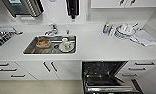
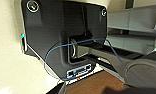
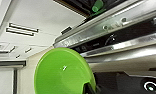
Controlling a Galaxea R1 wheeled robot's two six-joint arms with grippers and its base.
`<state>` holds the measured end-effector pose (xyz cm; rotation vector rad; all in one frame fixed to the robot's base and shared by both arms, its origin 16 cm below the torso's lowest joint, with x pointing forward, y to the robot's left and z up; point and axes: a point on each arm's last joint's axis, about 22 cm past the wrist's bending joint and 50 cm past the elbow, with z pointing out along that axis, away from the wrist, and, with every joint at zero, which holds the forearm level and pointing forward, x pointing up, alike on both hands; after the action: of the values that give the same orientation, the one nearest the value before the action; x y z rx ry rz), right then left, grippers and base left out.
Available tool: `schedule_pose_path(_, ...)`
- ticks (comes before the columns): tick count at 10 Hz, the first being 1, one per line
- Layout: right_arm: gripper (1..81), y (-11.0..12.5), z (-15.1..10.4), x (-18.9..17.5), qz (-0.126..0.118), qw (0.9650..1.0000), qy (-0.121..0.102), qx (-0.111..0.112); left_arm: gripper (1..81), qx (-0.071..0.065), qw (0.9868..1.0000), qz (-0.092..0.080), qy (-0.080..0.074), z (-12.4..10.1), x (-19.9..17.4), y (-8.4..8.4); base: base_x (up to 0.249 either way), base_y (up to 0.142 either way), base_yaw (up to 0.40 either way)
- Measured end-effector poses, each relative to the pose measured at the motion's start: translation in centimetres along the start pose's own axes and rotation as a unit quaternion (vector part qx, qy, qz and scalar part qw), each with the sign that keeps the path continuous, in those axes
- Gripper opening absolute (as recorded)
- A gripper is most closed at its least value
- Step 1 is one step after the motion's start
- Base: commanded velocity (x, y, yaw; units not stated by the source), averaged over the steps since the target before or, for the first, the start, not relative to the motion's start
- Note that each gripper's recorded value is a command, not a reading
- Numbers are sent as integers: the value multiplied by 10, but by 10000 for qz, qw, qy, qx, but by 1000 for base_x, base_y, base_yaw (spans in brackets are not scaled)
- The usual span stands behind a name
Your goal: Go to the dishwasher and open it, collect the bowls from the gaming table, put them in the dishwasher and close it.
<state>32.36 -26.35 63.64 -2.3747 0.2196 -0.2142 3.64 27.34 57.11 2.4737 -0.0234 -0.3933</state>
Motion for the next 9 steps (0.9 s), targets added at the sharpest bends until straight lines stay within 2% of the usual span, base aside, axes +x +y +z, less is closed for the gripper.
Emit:
schedule_pose_path(1, 10, -18, 5, 26, -9, 9999, 66, 126, 811, -6, 9999, -122, -43, 14, -35, -3, 0, 0, 0)
schedule_pose_path(2, 10, -32, 12, 52, 12, 9997, 110, 205, 811, 49, 9996, -272, -66, 27, -70, -10, 0, 0, 0)
schedule_pose_path(3, 10, -36, 19, 75, 84, 9996, 168, 201, 811, 144, 9989, -441, -101, 38, -106, -19, 0, 0, 0)
schedule_pose_path(4, 10, -31, 25, 92, 200, 9996, 182, 113, 811, 238, 9980, -566, -111, 50, -139, -25, 0, 0, 0)
schedule_pose_path(5, 10, -20, 30, 111, 352, 9990, 270, -25, 811, 257, 9976, -635, -115, 65, -162, -23, 0, 0, 0)
schedule_pose_path(7, 10, 4, 41, 142, 709, 9960, 457, -283, 811, 145, 9970, -751, -115, 92, -199, -1, 0, 0, 0)
schedule_pose_path(8, 10, 10, 46, 159, 858, 9941, 550, -362, 811, 145, 9963, -828, -203, 101, -221, 6, 0, 0, 0)
schedule_pose_path(9, 10, 7, 50, 180, 931, 9927, 665, -373, 811, 223, 9956, -867, -273, 108, -236, 4, 0, 0, 0)
